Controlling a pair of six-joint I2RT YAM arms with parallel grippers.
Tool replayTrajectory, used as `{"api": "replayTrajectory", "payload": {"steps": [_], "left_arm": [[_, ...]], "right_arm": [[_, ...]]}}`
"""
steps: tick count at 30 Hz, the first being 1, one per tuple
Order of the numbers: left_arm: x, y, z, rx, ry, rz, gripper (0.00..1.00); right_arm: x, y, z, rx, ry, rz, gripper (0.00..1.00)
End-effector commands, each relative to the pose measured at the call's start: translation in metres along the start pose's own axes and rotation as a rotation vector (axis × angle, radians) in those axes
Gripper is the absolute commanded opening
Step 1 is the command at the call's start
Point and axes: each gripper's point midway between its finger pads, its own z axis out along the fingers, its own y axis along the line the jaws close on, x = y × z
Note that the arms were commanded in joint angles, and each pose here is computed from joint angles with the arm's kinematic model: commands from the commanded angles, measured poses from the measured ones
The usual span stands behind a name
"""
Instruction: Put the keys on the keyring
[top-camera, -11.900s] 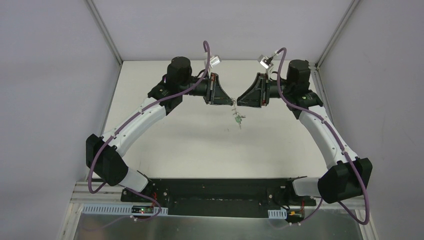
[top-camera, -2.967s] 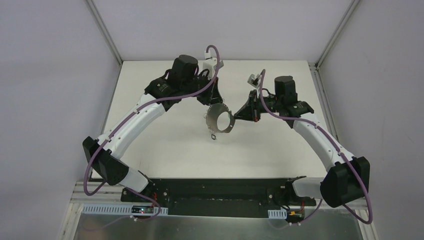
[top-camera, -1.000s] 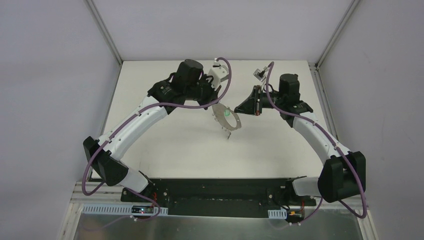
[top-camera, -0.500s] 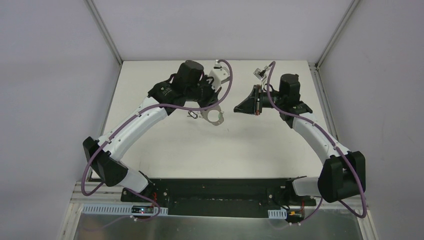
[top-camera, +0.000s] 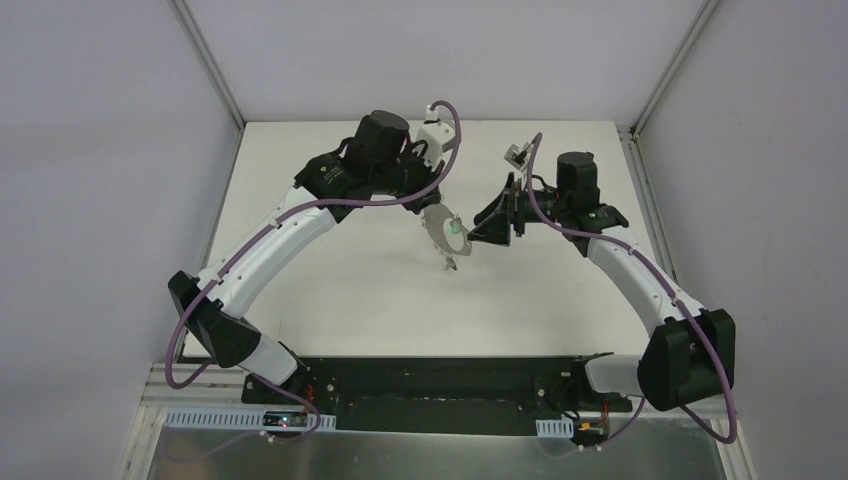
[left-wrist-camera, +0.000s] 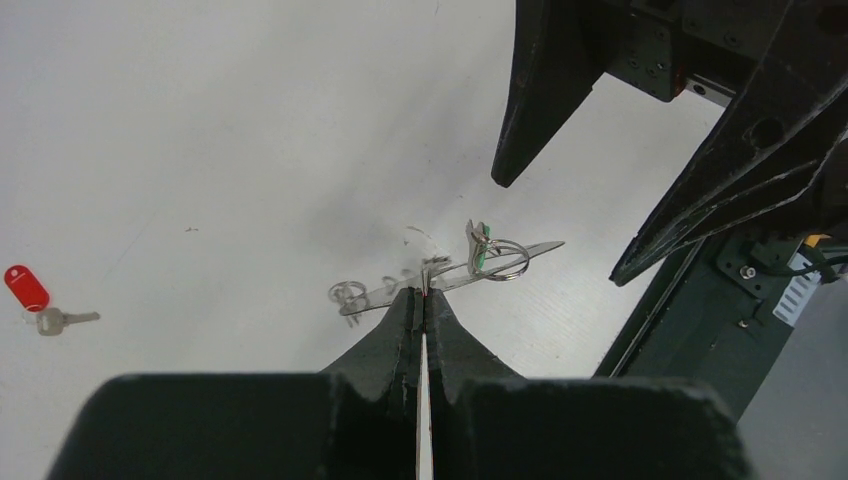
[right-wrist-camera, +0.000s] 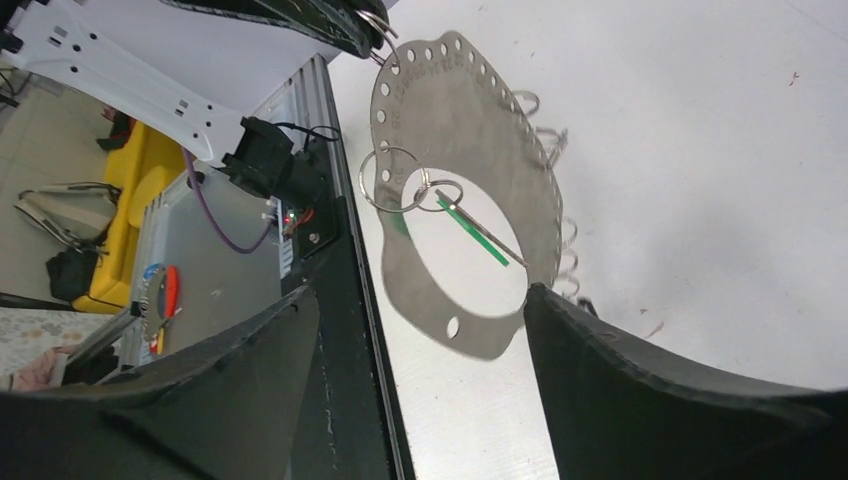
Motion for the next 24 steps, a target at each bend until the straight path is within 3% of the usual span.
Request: {"api": "replayTrajectory", "payload": {"steps": [1,15,21,24], "left_arm": [[-0.017,-0.012,-0.007,0.035,-0.035,-0.058,0.0],[-0.016,-0.016,-0.005,0.054,-0.025,-0.065,0.0],[-0.017,-0.018,-0.005,0.068,-0.028,-0.064,0.0],[-0.017,-0.018,-0.006,0.067,-0.028,-0.064,0.0]], "right_arm": [[-0.011,0.013,-0.003,0.016,0.009,-0.152,0.8],[0.0,0.001,0.018,0.061,0.072,-0.19,0.82],[0.006,-0.005,0.022,0.08,0.092,-0.216,0.67],[0.007,-0.005,0.022,0.079,0.095,-0.213,0.49]]}}
